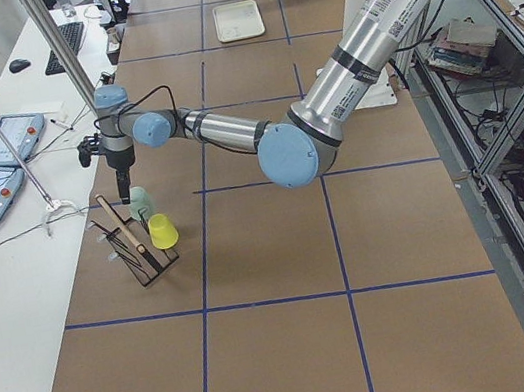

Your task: Left arm grabs green cup and hands to right arm on tray

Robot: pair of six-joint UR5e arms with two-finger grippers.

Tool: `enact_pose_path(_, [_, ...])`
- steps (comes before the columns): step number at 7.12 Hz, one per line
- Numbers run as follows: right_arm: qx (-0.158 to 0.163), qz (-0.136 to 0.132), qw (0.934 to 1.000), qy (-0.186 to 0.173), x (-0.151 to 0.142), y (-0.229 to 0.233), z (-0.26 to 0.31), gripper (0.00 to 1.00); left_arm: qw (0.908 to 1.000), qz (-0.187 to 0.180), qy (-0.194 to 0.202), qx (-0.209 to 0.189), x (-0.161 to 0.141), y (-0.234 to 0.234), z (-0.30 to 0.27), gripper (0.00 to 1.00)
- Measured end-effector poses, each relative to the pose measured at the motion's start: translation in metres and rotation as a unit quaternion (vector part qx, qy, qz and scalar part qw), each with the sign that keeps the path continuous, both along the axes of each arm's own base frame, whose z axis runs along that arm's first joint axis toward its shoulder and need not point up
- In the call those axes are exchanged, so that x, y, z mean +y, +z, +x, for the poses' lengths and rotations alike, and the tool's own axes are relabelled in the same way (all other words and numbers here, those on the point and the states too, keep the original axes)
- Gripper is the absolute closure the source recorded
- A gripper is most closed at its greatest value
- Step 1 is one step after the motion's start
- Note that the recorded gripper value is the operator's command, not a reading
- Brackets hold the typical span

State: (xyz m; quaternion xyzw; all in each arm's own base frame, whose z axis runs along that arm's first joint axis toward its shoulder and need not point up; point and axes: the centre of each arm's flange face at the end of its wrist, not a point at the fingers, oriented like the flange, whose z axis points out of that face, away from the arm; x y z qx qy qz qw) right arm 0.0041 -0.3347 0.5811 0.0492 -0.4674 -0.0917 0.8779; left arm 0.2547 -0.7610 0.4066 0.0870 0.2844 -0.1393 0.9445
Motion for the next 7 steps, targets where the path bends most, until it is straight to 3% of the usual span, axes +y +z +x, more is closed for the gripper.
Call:
enact_pose_path(4, [0.0, -0.003, 1.0, -0.005, -0.001, 0.003, -0.004, 0.0, 0.9999, 0.002, 0.008, 0.011, 0.01, 0.016, 0.008, 0.01])
enact_pose_path(7, [0.0, -0.003, 1.0, -0.007, -0.001, 0.004, -0.005, 0.0, 0.9999, -0.001, 0.013, 0.01, 0.014, 0.024, 0.015, 0.19])
